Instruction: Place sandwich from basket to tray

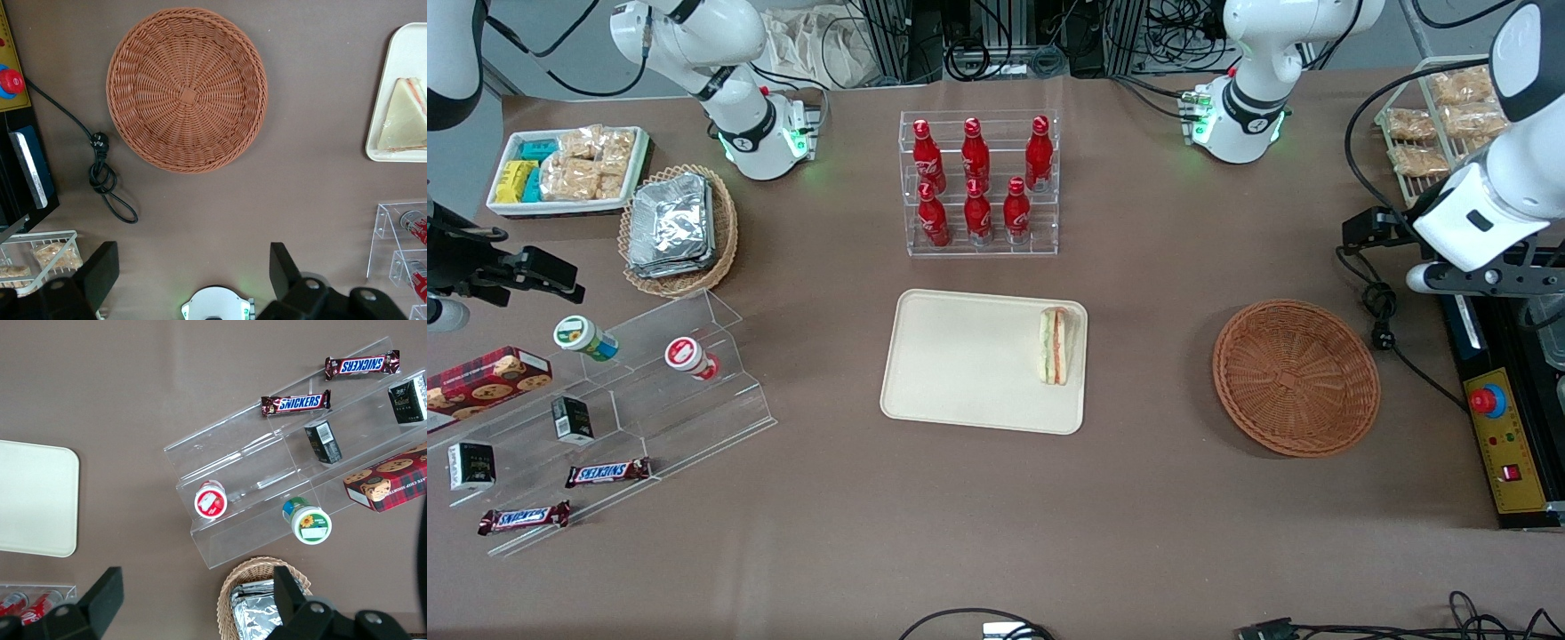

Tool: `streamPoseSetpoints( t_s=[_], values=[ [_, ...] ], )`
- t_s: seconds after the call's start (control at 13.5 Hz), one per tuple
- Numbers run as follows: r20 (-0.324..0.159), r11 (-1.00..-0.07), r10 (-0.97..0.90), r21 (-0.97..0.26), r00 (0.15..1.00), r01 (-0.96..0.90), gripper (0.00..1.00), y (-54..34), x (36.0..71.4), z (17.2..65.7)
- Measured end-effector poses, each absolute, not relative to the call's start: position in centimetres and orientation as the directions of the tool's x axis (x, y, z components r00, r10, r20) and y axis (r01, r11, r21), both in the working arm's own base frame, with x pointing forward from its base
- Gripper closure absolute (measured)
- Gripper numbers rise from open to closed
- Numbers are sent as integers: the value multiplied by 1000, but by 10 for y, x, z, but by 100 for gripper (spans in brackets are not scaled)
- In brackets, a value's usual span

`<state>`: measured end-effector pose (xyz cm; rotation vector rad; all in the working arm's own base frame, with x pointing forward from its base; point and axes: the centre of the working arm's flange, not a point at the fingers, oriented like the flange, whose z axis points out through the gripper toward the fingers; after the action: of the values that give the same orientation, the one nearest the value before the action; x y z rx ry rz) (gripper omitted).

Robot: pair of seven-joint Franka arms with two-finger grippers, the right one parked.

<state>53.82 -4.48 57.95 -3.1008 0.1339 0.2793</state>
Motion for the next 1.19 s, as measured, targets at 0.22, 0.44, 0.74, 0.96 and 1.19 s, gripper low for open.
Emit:
streamPoseSetpoints(
  t_s=[0.22, 0.44, 0.74, 0.96, 1.19],
  values=[
    [-152, -996, -82, -18, 985, -86, 0, -44, 539, 587],
    [-141, -996, -82, -18, 987, -86, 0, -44, 541, 588],
    [-141, -996, -79, -18, 987, -83, 0, -43, 541, 587],
    [-144, -997, -78, -18, 986, -82, 0, -42, 542, 586],
    [-145, -997, -78, -18, 986, -81, 0, -42, 542, 585]
  ],
)
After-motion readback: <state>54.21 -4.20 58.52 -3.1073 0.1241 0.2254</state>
